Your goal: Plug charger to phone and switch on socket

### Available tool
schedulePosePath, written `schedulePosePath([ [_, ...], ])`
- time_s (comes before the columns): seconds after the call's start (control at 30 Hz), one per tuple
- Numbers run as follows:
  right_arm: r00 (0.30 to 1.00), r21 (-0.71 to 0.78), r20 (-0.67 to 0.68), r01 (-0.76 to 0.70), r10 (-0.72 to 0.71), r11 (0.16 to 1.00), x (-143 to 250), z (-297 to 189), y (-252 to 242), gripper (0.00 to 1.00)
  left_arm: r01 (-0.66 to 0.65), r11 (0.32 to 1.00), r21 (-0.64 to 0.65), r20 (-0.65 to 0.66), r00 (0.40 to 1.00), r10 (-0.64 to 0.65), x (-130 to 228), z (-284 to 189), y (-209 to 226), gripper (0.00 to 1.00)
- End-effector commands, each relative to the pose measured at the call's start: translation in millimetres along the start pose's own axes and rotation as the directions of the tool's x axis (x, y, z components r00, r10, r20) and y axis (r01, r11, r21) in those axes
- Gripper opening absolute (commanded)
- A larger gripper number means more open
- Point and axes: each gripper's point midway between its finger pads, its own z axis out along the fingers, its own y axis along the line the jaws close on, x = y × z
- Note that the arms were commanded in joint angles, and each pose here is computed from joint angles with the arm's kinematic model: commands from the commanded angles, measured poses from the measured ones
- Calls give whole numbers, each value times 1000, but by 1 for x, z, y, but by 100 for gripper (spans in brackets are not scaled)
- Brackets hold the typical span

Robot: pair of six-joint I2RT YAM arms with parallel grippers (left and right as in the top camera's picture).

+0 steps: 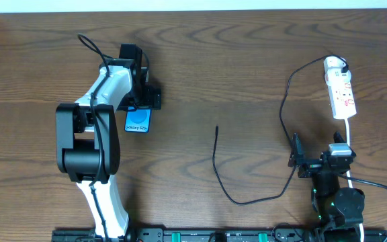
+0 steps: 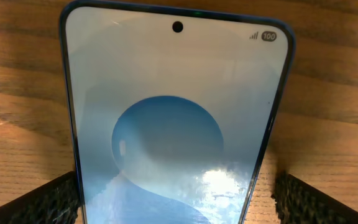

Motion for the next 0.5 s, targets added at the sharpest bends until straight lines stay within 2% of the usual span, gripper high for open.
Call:
schedulePosePath([
  [0.0, 1000, 3, 3, 15, -15, 1000, 0, 0, 0, 99, -9, 1000, -16, -123, 992, 7, 33, 22, 3, 98],
  [0.23, 1000, 3, 3, 15, -15, 1000, 0, 0, 0, 99, -9, 1000, -18, -151, 989, 6, 40, 21, 4, 98],
  [0.47, 1000, 3, 3, 15, -15, 1000, 0, 0, 0, 99, -17, 1000, -15, -112, 994, 16, 31, 23, 3, 98],
])
